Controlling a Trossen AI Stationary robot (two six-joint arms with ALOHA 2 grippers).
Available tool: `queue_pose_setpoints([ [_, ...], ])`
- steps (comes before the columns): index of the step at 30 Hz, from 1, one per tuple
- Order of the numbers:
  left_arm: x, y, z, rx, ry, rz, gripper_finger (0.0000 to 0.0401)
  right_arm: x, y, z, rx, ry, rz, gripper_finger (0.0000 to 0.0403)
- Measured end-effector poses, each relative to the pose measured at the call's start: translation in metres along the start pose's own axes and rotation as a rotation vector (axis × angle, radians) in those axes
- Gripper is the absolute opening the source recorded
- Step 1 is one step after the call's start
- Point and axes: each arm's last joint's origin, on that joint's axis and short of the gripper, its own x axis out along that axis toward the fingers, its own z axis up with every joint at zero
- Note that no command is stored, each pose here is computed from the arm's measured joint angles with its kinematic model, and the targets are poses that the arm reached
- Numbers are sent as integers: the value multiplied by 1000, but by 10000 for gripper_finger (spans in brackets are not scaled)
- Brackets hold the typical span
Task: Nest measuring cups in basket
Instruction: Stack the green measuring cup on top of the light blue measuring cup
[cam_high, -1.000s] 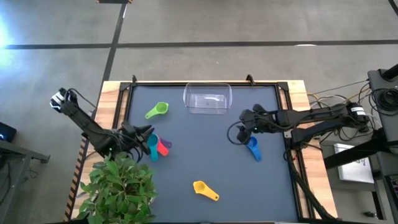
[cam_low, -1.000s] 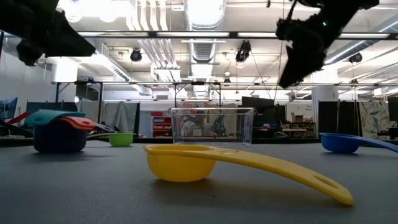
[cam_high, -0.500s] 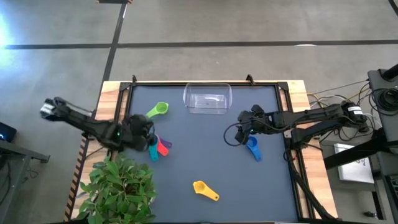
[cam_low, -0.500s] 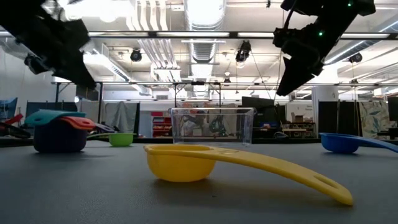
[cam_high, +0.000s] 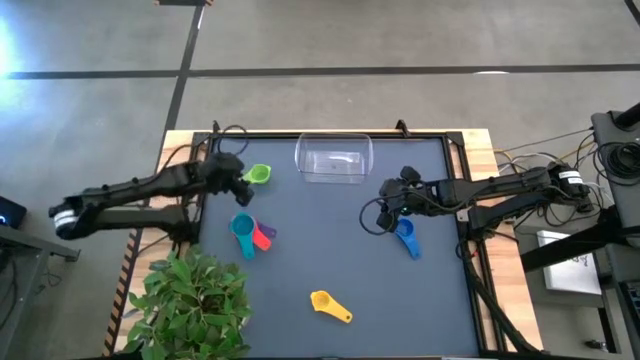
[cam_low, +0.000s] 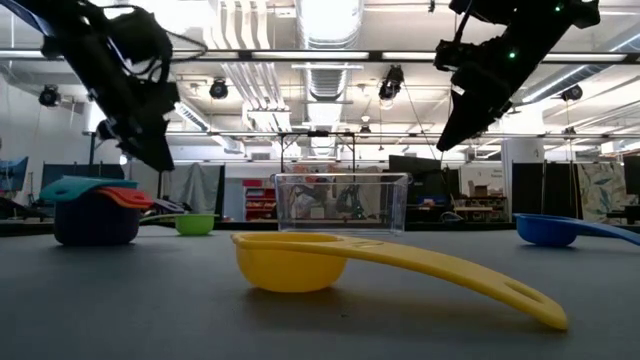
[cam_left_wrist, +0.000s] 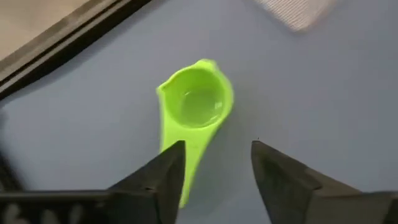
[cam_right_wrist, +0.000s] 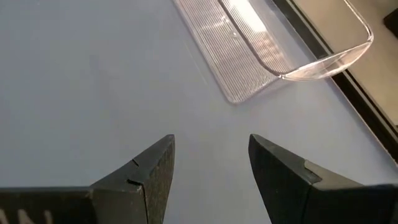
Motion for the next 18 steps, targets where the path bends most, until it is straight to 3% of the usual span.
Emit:
queue_pose_setpoints([
  [5, 15, 6, 3, -7, 58, -8, 215, 1, 0, -1, -18, -3, -1, 194],
  [8, 27, 7, 6, -67, 65, 70, 226, 2, 1, 0, -22, -21, 4, 194],
  [18, 64, 17, 15, -240, 149, 240, 207, 2, 1, 1, -24, -42, 10, 194],
])
